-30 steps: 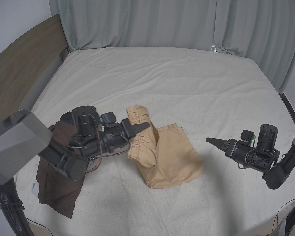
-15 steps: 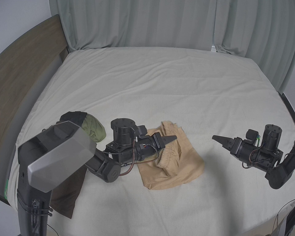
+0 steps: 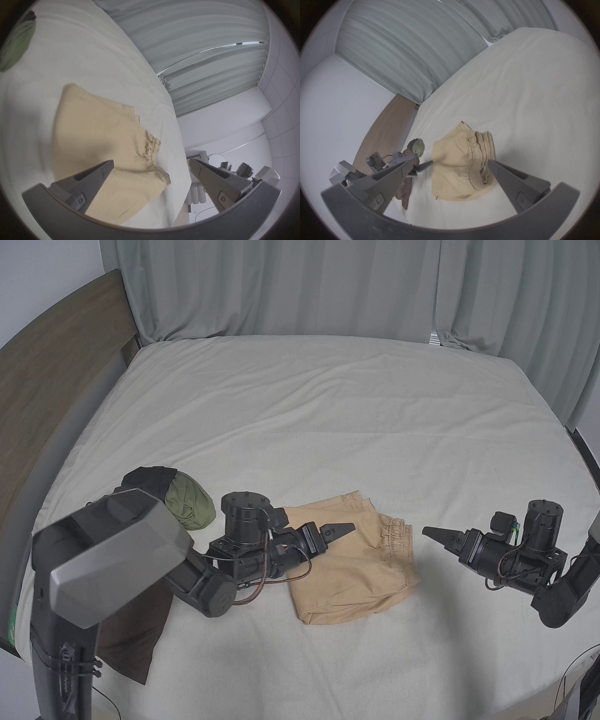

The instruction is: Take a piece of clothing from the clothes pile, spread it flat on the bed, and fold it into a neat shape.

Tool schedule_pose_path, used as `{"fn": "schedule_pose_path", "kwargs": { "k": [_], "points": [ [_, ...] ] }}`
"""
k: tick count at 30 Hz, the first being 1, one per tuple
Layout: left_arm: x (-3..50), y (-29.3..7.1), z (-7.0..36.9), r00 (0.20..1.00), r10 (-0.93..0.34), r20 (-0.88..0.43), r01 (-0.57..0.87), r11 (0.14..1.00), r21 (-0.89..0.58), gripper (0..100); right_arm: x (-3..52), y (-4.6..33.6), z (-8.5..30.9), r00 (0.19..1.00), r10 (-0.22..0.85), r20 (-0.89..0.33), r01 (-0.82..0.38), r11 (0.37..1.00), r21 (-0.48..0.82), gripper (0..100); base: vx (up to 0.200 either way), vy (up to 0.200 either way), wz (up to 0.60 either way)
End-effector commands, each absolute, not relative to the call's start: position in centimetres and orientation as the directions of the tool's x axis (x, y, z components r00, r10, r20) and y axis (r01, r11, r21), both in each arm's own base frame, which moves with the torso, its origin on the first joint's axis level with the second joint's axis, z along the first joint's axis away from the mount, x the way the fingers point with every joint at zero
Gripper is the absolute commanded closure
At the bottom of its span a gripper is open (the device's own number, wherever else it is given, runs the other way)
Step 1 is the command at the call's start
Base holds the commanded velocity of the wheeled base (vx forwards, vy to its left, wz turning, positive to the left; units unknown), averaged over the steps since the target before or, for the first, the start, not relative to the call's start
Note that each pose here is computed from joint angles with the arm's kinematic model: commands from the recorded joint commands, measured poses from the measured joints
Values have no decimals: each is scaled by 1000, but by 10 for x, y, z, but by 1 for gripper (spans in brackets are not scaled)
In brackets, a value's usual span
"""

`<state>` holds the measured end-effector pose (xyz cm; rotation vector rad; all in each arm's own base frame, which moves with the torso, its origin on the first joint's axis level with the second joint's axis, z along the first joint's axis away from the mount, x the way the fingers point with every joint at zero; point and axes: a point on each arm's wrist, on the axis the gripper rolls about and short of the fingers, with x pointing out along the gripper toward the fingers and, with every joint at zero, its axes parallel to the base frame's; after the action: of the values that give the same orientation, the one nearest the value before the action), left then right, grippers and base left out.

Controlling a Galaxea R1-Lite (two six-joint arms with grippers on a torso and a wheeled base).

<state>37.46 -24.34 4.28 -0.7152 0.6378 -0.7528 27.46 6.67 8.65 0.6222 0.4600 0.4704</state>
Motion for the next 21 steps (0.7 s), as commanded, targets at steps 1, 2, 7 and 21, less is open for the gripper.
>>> {"fn": "schedule_pose_path", "kwargs": {
  "k": [1,2,7,21],
  "points": [
    [351,-201,93,625,-750,-216,417,555,-720,0,283,73,49,751,542,-378,-201,733,650,0,0,0,0],
    [344,-186,103,644,-735,-214,429,578,-694,0,286,73,40,743,537,-399,-184,737,650,0,0,0,0],
    [319,-143,117,694,-680,-238,417,649,-637,0,295,73,12,714,524,-464,-128,749,650,0,0,0,0],
    [291,-60,105,809,-504,-302,329,815,-477,0,328,83,-35,693,509,-510,-49,740,671,0,0,0,0]
  ]
}}
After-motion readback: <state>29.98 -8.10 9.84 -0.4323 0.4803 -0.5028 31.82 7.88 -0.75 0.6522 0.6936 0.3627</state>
